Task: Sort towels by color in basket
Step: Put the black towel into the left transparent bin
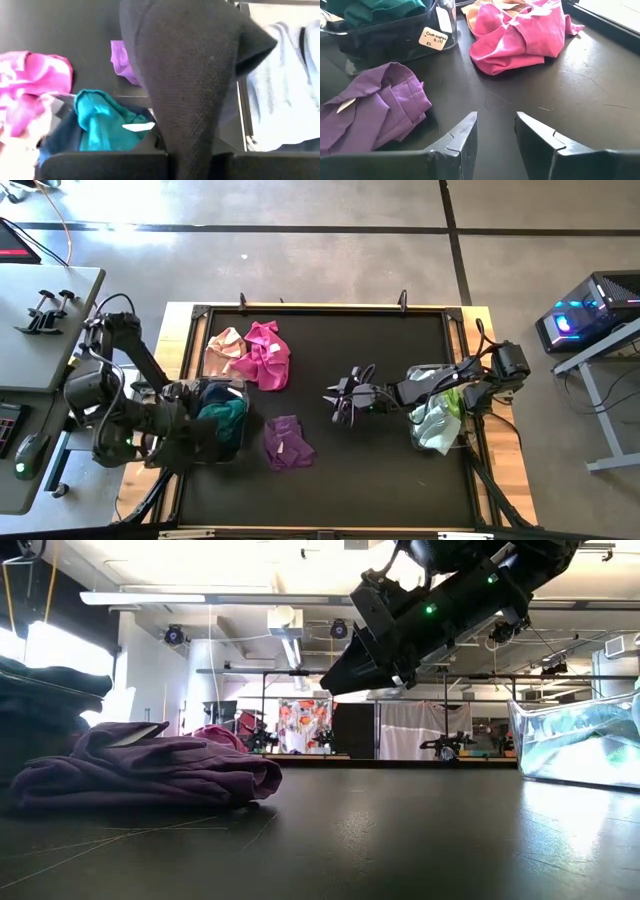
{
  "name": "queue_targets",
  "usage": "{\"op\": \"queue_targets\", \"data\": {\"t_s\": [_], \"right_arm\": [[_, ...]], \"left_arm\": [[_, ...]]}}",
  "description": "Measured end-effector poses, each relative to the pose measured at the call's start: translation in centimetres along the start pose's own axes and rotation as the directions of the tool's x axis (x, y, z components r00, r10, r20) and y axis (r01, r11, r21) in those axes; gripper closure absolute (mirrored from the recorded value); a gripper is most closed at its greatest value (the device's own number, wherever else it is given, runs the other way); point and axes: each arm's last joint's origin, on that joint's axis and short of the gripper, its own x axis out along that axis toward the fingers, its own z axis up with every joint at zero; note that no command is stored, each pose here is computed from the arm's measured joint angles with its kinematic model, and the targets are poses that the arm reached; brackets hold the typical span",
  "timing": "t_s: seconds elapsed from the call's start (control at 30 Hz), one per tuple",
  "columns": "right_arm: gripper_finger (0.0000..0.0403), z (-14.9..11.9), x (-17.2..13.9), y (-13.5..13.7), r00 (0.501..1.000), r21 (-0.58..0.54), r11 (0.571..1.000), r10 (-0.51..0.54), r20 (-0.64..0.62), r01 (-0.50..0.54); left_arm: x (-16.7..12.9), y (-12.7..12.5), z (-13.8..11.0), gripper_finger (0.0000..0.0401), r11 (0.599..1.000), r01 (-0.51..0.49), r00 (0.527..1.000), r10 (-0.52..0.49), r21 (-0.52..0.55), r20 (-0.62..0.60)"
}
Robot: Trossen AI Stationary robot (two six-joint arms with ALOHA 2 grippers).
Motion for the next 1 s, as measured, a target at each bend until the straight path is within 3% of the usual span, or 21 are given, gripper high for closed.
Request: {"op": "queue_targets", "data": {"t_s": [0.13,0.3,0.43,0.53,0.67,0.83,1.0], "right_arm": [[0.0277,0.1,0.0,0.0,1.000,-0.011,1.000,0.003,0.012,-0.003],[0.0277,0.2,0.0,0.1,1.000,-0.020,1.000,0.011,0.021,-0.011],[0.0277,0.2,0.0,0.1,1.000,-0.032,0.999,0.013,0.020,-0.013],[0.0277,0.2,0.0,0.1,1.000,-0.035,0.999,0.013,0.020,-0.013],[0.0277,0.2,0.0,0.1,1.000,-0.035,0.999,0.013,0.020,-0.013],[0.0277,0.2,0.0,0.1,1.000,-0.035,0.999,0.014,0.017,-0.013],[0.0277,0.2,0.0,0.1,1.000,-0.036,0.999,0.014,0.017,-0.013]], "left_arm": [[1.3,0.6,-1.1,0.0400,1.000,-0.019,1.000,0.020,-0.013,0.011],[1.1,1.9,-0.8,0.0400,0.996,-0.075,0.973,0.061,0.055,0.221],[-0.3,3.3,-0.1,0.0400,0.985,-0.143,0.901,0.091,0.092,0.425],[-1.3,4.8,0.1,0.0400,0.983,-0.184,0.826,0.155,-0.001,0.542],[-2.2,6.2,0.2,0.0400,0.973,-0.131,0.745,0.223,-0.189,0.629],[-1.3,6.2,-0.4,0.0400,0.960,-0.064,0.750,0.228,-0.274,0.621],[1.6,5.8,-2.2,0.0400,0.914,0.017,0.772,0.245,-0.404,0.586]]}}
